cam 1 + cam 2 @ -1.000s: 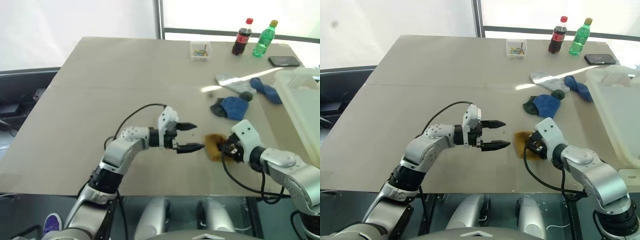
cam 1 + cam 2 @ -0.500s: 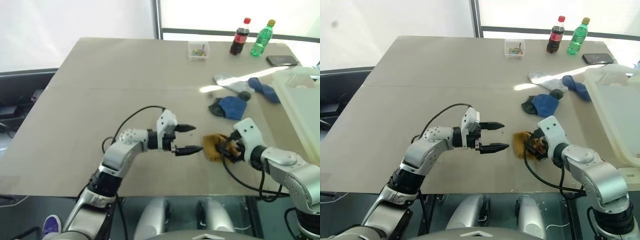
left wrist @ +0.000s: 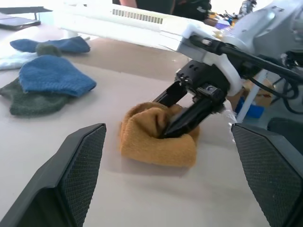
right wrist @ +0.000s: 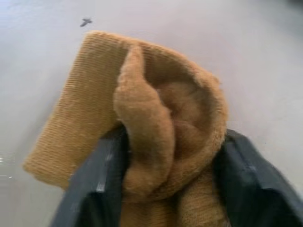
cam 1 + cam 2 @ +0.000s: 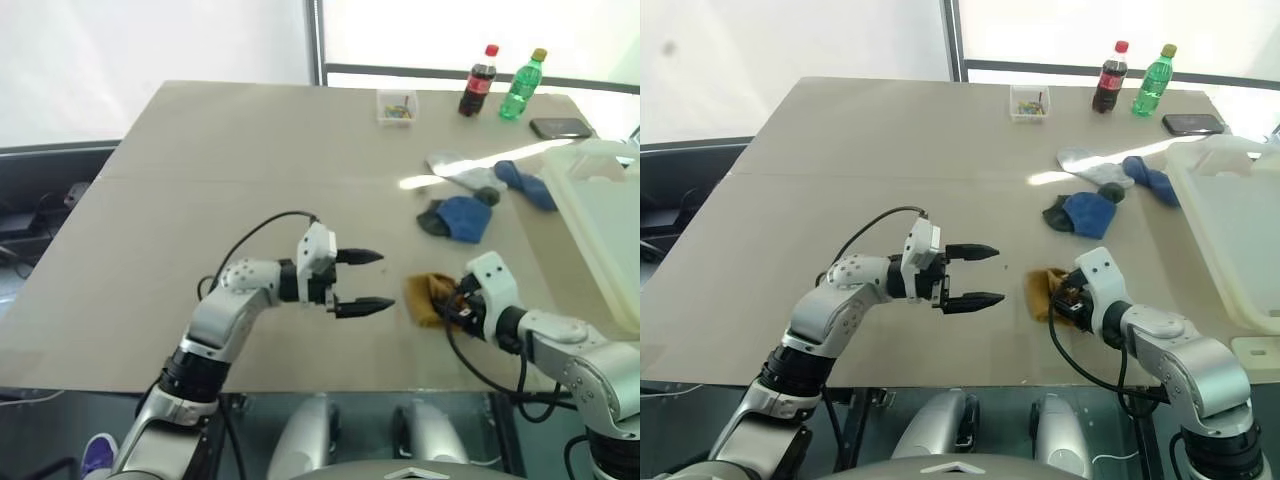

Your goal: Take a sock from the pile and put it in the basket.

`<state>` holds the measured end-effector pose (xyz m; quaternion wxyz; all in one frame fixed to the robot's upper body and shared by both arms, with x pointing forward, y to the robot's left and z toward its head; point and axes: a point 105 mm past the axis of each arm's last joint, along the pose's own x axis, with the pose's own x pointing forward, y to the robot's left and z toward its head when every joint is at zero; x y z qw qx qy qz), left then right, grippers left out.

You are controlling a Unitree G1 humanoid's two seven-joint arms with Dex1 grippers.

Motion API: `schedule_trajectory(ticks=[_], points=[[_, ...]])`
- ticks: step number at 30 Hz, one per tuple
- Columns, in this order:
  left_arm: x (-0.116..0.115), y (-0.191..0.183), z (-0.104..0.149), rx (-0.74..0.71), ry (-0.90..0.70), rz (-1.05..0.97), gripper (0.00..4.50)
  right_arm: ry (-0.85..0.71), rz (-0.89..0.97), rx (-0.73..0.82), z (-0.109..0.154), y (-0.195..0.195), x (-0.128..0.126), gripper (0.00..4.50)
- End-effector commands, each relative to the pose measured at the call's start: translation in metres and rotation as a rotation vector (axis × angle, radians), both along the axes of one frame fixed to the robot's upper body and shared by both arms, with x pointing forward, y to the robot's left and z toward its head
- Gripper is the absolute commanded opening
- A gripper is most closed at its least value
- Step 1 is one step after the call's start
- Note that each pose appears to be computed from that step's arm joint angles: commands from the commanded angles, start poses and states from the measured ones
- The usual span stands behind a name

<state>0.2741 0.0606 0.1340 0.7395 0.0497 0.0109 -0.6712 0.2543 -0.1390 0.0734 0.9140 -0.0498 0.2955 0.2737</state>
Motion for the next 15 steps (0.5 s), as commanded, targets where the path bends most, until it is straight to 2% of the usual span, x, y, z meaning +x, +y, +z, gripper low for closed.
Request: schedule_trajectory(ticks=[1,3,5,10,13,15], points=[[-0.008,0.000,0.011,-0.013,-0.074,-0.041,4.50,0.241,-0.023,-0.011,-0.049,-0.008,-0.023,0.78],[-0.008,0.002,0.012,-0.017,-0.077,-0.045,4.50,0.217,-0.040,0.046,-0.042,-0.007,-0.016,0.07],[-0.008,0.002,0.013,-0.021,-0.077,-0.048,4.50,0.175,-0.058,0.136,-0.028,-0.005,-0.009,0.03],[-0.010,-0.005,0.019,-0.067,-0.106,-0.063,4.50,-0.037,-0.154,0.425,0.031,-0.013,0.022,0.03],[-0.010,-0.010,0.019,-0.083,-0.110,-0.063,4.50,-0.115,-0.185,0.494,0.053,-0.021,0.031,0.03],[-0.008,-0.019,0.026,-0.132,-0.108,-0.047,4.50,-0.237,-0.257,0.546,0.084,-0.039,0.046,0.03]])
